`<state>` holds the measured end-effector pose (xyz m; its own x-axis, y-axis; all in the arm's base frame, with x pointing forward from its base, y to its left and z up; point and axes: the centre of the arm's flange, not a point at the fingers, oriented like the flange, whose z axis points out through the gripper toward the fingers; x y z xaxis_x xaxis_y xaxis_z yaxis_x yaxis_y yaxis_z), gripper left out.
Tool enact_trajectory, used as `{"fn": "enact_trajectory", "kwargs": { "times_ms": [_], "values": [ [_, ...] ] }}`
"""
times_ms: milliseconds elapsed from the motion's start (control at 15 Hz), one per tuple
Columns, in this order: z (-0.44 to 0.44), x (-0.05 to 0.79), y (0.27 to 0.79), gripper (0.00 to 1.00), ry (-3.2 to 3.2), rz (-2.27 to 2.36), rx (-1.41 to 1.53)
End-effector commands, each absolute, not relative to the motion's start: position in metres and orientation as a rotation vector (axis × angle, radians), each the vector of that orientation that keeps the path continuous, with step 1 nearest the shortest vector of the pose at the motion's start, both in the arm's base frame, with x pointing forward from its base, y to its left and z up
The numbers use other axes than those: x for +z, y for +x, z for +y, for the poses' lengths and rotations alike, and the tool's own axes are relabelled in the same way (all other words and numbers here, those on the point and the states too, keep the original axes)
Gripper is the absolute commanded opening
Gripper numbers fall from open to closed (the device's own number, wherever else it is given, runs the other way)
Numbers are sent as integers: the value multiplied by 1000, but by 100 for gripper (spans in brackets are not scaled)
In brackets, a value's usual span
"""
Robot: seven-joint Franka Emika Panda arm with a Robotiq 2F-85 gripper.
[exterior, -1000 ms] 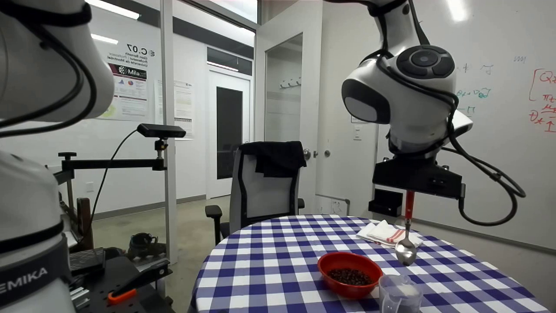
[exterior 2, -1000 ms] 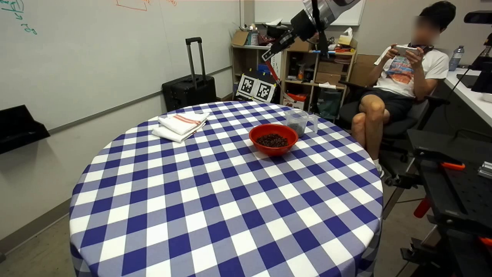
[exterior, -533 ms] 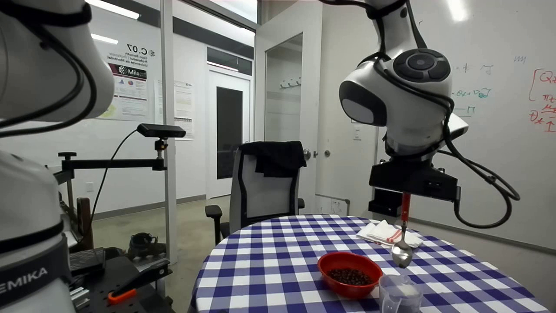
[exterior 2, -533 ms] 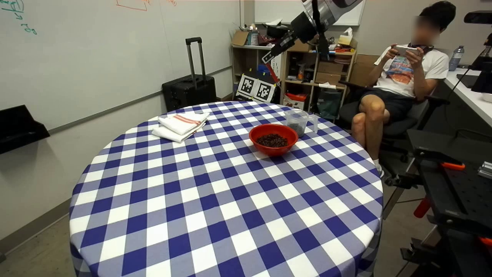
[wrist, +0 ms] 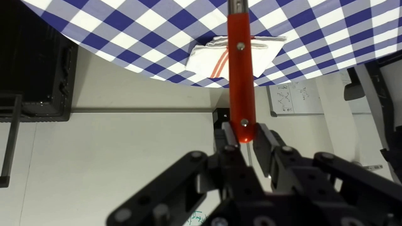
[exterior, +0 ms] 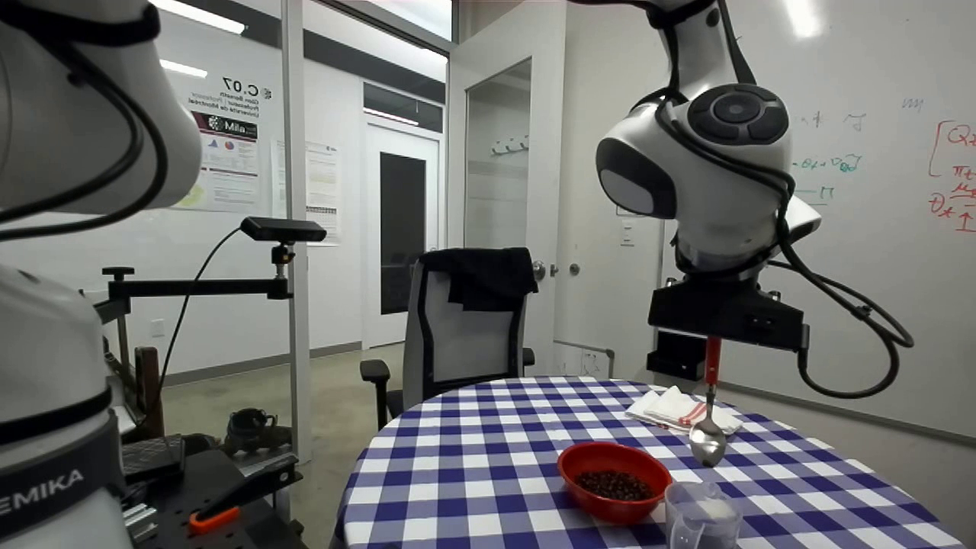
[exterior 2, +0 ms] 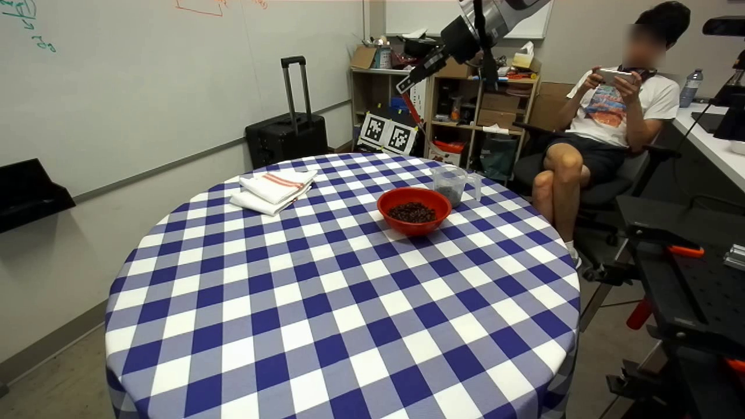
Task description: Put a spoonful of the things in the red bowl into the jug
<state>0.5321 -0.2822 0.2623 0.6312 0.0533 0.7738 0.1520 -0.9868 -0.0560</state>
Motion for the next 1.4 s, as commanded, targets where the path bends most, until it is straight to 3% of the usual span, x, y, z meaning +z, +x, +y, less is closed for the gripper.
{"fn": "enact_trajectory", "kwargs": {
  "times_ms": [0,1333],
  "values": [
    [-282,266,523,5,-2706,-168,-1351],
    [-292,271,511,5,-2615,-136,-1455]
  ]
}}
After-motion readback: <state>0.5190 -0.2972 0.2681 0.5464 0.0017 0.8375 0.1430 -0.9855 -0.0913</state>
